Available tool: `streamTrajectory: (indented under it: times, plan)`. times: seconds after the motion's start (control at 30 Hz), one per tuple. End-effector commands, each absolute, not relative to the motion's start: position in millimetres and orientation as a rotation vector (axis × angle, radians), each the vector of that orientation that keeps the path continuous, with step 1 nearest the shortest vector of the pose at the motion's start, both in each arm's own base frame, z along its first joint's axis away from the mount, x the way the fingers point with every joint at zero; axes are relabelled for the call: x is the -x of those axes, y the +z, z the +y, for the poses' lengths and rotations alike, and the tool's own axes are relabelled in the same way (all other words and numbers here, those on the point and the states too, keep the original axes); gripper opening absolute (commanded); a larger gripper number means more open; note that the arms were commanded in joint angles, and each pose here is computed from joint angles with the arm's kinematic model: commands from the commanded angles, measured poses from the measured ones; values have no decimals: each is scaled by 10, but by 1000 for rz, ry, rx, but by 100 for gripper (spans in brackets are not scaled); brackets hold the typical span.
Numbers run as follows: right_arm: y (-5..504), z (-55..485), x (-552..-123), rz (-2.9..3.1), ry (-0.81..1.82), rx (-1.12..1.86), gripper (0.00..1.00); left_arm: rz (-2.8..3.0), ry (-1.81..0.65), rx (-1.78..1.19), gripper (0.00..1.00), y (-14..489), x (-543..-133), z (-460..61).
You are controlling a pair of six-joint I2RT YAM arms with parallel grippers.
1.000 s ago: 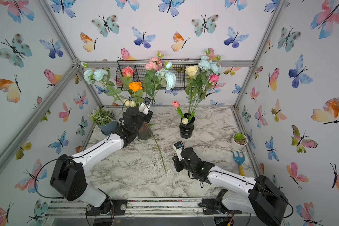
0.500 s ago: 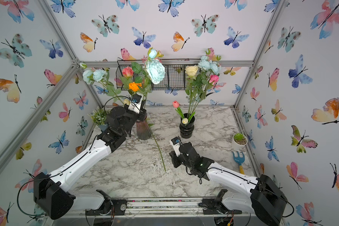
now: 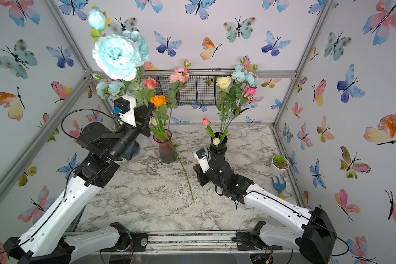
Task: Pick out blue flowers from the vase
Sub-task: Place the flower at the center of the board.
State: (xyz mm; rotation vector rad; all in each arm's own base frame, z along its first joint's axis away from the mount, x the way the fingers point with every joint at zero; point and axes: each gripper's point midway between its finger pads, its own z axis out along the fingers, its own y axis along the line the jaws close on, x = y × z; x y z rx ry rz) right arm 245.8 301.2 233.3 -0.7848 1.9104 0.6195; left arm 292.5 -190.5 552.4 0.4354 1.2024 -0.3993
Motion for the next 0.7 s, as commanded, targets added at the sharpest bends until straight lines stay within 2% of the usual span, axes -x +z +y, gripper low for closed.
streamTrajectory:
  times: [0.0, 0.13, 0.27, 0.67]
  plan:
    - [2527, 3018, -2405, 1868, 626, 824, 17, 1189, -521, -480, 0, 5661, -2663, -1935]
    - [2643, 3028, -2348, 1846, 653, 848, 18, 1190, -602, -512, 0, 5687, -2486, -1956]
    - [2700, 3028, -2239, 1830, 689, 892, 18, 1232, -665, -520, 0, 5508, -2430, -1990]
    - [2640, 3128, -1887, 1737, 878, 959, 26, 1512, -814, -498, 0, 4094, -2606, -2206]
